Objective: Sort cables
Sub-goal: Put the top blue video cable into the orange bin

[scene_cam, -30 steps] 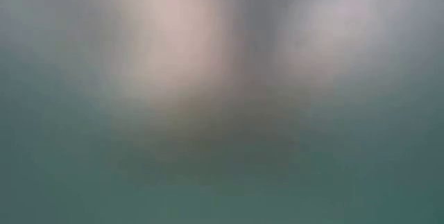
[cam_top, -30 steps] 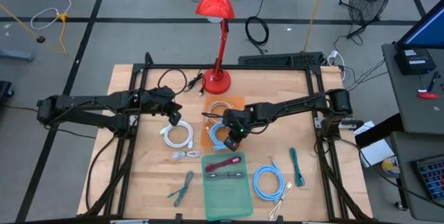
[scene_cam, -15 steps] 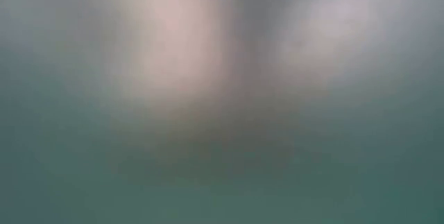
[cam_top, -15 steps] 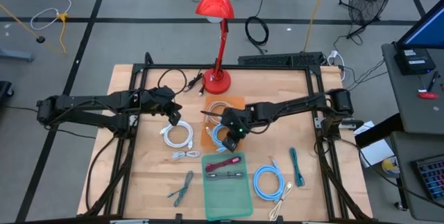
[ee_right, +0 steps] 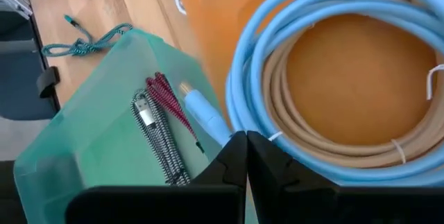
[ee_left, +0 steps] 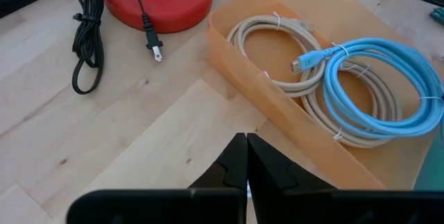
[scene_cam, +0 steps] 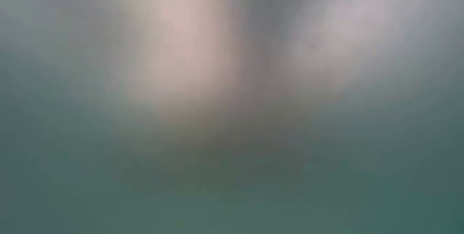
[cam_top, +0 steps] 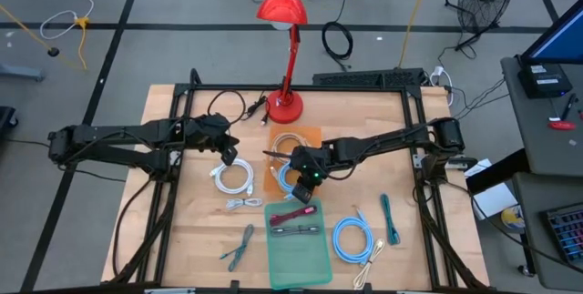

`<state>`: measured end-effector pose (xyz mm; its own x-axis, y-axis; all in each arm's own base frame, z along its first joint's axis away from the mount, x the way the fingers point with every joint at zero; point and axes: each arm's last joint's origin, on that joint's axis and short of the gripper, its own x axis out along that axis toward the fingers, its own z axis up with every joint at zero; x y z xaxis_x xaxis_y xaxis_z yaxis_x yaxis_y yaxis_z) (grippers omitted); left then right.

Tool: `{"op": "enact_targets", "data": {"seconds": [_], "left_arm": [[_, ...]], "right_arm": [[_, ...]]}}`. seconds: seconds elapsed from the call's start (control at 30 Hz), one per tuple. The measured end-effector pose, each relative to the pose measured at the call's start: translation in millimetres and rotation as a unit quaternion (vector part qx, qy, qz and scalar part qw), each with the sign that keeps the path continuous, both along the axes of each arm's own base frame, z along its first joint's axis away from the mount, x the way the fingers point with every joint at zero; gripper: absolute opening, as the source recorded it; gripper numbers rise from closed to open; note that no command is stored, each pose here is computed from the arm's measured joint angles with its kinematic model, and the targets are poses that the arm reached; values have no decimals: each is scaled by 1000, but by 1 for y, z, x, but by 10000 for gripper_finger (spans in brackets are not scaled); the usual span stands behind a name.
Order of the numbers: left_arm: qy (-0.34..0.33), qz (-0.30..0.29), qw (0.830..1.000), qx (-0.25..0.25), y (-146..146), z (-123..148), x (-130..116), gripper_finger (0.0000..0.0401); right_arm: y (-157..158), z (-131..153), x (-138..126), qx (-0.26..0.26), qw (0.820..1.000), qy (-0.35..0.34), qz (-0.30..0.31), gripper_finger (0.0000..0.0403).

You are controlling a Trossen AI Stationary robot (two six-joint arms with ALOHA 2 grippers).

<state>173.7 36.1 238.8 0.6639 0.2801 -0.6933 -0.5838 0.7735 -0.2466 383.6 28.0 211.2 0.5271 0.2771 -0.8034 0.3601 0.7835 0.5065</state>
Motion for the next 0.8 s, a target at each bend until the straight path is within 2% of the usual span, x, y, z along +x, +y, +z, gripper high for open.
{"op": "enact_targets", "data": {"seconds": [0.3,0.57,0.8], "left_arm": [[0,0,1000,0,0,0,0,5],[1,0,1000,1,0,0,0,5],[5,-2,1000,1,0,-1,0,5]], "right_arm": [[-1,-1,1,-11,1000,-1,-1,0],[1,-27,10,21,999,29,3,0],[0,-28,8,0,999,35,0,0]]}}
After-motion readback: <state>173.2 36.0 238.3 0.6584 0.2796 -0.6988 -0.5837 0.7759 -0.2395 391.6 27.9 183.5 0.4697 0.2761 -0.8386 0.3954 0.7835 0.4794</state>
